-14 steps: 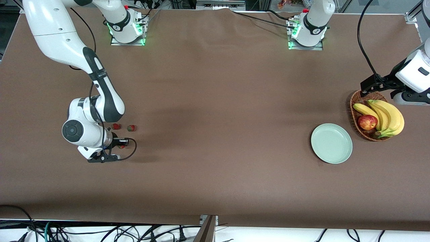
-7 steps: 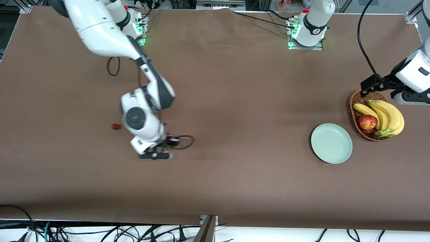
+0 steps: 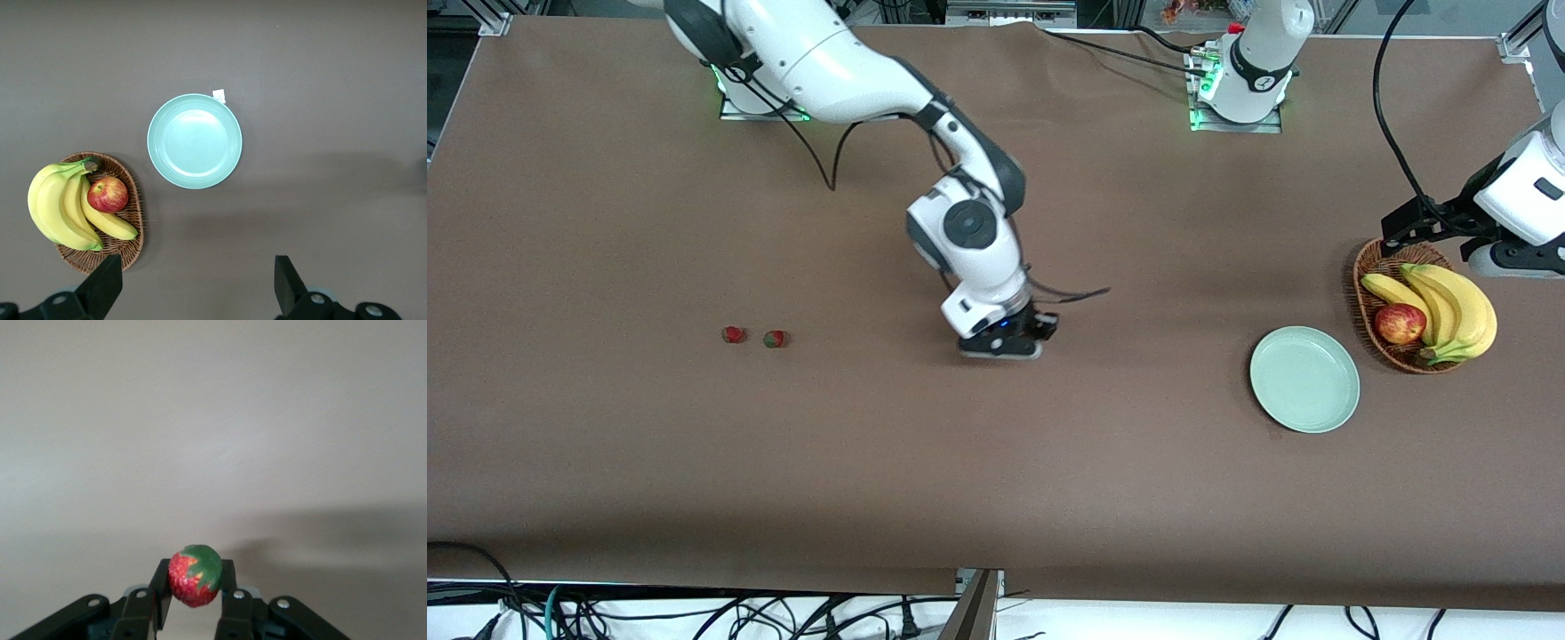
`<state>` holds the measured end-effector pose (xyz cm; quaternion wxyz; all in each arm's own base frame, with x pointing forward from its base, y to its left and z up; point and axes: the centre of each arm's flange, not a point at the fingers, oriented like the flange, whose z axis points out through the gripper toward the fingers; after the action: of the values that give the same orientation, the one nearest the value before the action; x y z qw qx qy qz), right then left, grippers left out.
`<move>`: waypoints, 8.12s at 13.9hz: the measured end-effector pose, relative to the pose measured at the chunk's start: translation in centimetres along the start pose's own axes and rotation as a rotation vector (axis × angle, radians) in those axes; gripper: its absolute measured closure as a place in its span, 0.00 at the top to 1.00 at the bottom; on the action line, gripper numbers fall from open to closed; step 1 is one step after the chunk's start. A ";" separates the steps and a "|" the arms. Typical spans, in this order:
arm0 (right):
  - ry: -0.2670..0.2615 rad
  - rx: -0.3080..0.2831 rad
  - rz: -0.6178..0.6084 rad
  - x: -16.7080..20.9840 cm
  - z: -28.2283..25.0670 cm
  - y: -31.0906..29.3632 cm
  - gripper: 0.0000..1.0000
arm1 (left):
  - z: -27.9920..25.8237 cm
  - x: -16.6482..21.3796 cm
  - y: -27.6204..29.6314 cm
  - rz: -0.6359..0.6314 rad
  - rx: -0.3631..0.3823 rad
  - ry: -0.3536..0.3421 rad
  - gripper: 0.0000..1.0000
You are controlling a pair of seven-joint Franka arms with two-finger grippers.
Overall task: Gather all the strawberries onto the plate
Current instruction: 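Carry the strawberry to mid-table and release it with the right gripper, then grasp a second strawberry with the right gripper while the left gripper grasps another, then drop the strawberry on the plate with the left gripper while the right gripper sets another, then grasp the middle strawberry with the left gripper while the right gripper grasps the last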
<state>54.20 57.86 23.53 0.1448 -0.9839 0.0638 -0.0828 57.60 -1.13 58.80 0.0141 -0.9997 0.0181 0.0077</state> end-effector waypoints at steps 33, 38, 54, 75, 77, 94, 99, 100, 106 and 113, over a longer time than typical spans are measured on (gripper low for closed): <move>-0.344 -0.404 -0.212 20.2 -8.8 37.7 1.00 | 8.3 4.4 3.0 0.011 -0.067 -0.066 1.00; -0.318 -0.387 -0.214 14.7 -7.6 41.0 1.00 | 23.4 7.9 13.4 0.142 -0.074 -0.169 1.00; -0.289 -0.358 -0.166 11.3 -6.5 44.8 0.77 | 38.5 -1.6 33.1 -0.169 0.040 -0.157 1.00; -0.083 -0.180 0.061 13.5 -1.6 22.4 0.32 | 32.9 4.9 15.4 0.176 0.057 -0.180 0.33; -0.054 -0.143 0.104 11.9 -0.7 16.9 0.32 | 33.2 5.9 9.0 0.310 0.026 -0.195 0.33; 0.022 0.052 0.026 -2.3 4.5 -2.3 0.91 | 33.5 7.5 3.1 0.568 -0.083 -0.133 1.00; -0.017 -0.060 -0.032 11.7 -5.4 5.5 1.00 | 32.9 6.2 13.5 0.296 -0.114 -0.154 1.00; -0.039 -0.083 -0.054 14.0 -6.6 8.0 1.00 | 33.1 5.8 15.6 0.238 -0.113 -0.157 1.00; -0.294 -0.242 -0.164 21.7 -9.4 23.7 1.00 | 36.1 2.4 29.0 -0.147 -0.114 -0.107 1.00; -0.430 -0.370 -0.306 24.5 -10.9 41.6 1.00 | 40.1 0.3 31.9 -0.126 -0.046 -0.035 1.00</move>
<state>71.99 11.70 25.13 -0.0407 -0.9866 -0.1032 0.1193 56.14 -31.88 17.83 -0.0081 -0.9986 -0.0454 0.0246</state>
